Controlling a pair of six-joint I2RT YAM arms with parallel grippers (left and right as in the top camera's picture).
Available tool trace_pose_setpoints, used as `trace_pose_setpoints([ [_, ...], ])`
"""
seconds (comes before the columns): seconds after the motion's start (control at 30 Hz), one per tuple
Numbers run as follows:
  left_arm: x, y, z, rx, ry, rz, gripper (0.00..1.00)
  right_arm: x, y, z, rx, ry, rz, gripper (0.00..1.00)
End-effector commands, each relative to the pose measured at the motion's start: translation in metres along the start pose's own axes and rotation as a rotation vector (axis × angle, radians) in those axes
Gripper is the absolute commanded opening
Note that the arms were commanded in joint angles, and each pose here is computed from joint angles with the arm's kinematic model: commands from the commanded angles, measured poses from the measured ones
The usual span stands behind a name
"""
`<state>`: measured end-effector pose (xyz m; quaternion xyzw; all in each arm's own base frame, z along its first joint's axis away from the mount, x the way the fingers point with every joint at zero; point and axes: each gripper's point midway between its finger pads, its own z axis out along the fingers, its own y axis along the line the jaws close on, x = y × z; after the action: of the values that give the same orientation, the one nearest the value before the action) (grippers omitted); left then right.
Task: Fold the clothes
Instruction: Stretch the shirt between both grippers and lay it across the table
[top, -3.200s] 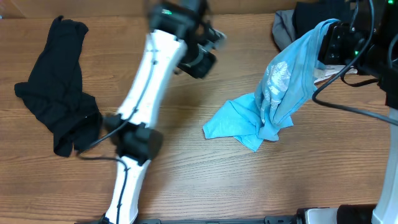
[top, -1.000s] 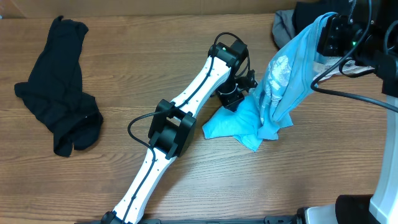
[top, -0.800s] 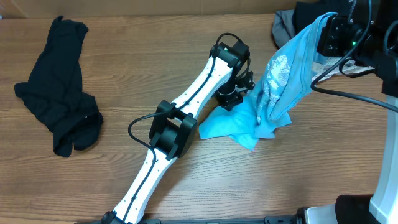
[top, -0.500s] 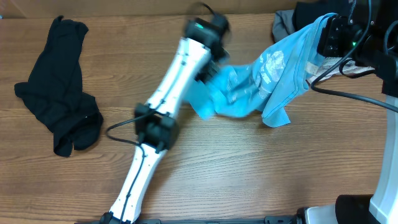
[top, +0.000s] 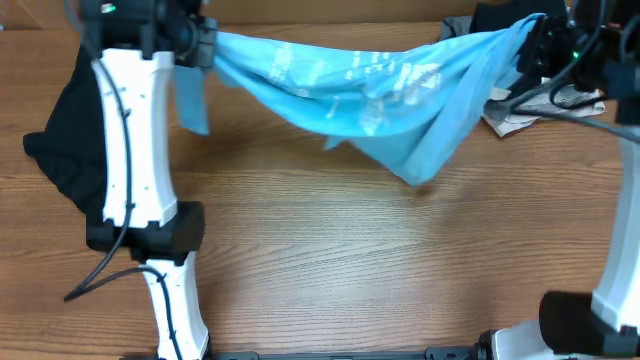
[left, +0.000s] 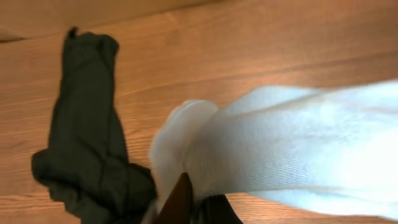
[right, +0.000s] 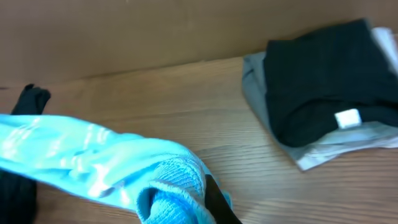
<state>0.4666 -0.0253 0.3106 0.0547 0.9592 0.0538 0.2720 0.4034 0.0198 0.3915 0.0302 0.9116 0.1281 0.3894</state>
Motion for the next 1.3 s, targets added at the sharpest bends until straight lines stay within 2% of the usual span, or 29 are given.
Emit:
trace_pose_setpoints([
  [0.0,-0.004,0.01,-0.033,0.0,-0.072,-0.053,0.04,-0.01,0.012,-0.004,-0.068,-0.03,-0.004,0.04],
  [0.27,0.001,0.026,-0.133,-0.02,-0.275,-0.091,0.04,-0.01,0.031,-0.072,-0.09,-0.149,-0.036,0.04],
  [0.37,0.01,0.027,-0.179,-0.005,-0.374,-0.138,0.04,0.0,0.04,-0.11,-0.096,-0.198,-0.051,0.04],
  [0.57,0.037,0.022,-0.261,0.026,-0.551,-0.128,0.04,0.027,0.053,-0.176,-0.098,-0.284,-0.076,0.04],
  [0.73,0.056,0.028,-0.296,0.016,-0.63,-0.14,0.04,0.039,0.052,-0.203,-0.065,-0.334,-0.083,0.06],
  [0.8,0.057,0.031,-0.298,-0.003,-0.631,-0.146,0.04,0.039,0.052,-0.203,-0.063,-0.335,-0.083,0.06],
  [0.97,0.058,0.034,-0.255,-0.055,-0.479,-0.138,0.04,0.031,0.042,-0.163,-0.051,-0.24,-0.061,0.06],
  [1.27,0.076,0.014,-0.104,-0.062,-0.011,-0.106,0.04,0.022,0.008,-0.023,-0.027,0.072,0.012,0.06],
])
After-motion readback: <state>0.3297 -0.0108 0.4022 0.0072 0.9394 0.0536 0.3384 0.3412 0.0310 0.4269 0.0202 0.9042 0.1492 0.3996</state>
